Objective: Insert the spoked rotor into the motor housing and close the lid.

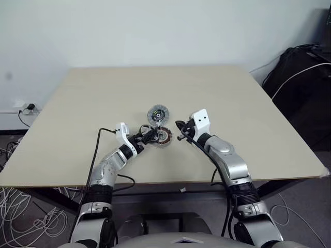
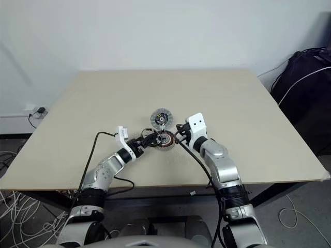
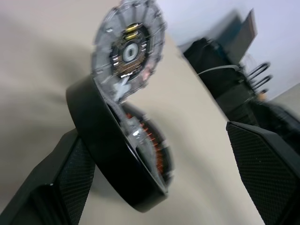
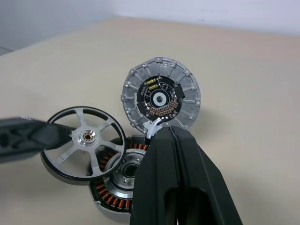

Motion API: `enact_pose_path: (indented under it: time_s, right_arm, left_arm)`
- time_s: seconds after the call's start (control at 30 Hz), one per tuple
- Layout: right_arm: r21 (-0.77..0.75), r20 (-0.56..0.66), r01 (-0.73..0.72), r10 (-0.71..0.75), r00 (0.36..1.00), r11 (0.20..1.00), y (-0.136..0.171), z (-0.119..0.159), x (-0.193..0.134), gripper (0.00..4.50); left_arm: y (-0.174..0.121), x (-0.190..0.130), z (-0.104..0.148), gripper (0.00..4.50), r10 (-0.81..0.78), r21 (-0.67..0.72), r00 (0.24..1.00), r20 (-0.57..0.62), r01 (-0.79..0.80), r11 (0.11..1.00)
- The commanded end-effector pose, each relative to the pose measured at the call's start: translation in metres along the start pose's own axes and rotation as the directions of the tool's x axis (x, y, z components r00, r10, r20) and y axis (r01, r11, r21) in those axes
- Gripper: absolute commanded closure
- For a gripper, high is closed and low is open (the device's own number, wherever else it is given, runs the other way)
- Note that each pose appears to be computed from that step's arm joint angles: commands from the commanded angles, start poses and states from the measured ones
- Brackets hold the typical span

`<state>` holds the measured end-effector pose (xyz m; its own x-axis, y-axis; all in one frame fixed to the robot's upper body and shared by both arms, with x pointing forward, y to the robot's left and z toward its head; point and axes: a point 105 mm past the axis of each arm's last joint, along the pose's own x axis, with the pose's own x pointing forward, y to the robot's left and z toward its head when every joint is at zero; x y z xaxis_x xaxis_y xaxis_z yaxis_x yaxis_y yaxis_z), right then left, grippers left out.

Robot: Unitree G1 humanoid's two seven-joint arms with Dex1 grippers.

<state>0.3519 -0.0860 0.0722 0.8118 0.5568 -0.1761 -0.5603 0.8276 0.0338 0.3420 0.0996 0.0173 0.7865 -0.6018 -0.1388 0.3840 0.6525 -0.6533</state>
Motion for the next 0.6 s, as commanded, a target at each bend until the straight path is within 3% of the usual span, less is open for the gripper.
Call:
enact_pose_path:
  time_s: [0.03, 0.13, 0.37, 0.6]
  right_arm:
    - [-0.014, 0.062, 0.002, -0.001, 0.998, 1.000, -0.002, 0.017, 0.001, 4.50]
    - [-0.014, 0.064, 0.003, -0.002, 0.998, 1.000, -0.002, 0.018, 0.002, 4.50]
    - [-0.013, 0.065, 0.009, -0.008, 0.998, 1.000, -0.004, 0.017, 0.001, 4.50]
    - [-0.014, 0.062, 0.000, 0.001, 0.998, 1.000, -0.001, 0.016, 0.001, 4.50]
  left_arm:
    - [-0.006, 0.002, 0.005, 0.02, -0.011, 0.071, 1.000, -0.013, 0.012, 0.997]
    - [-0.006, 0.004, 0.002, 0.02, -0.002, 0.101, 0.999, -0.036, 0.006, 0.995]
    - [-0.007, 0.010, -0.006, 0.02, 0.026, 0.312, 0.993, -0.112, 0.010, 0.950]
    - [0.003, 0.011, -0.005, 0.02, 0.116, 0.514, 0.983, -0.145, -0.025, 0.857]
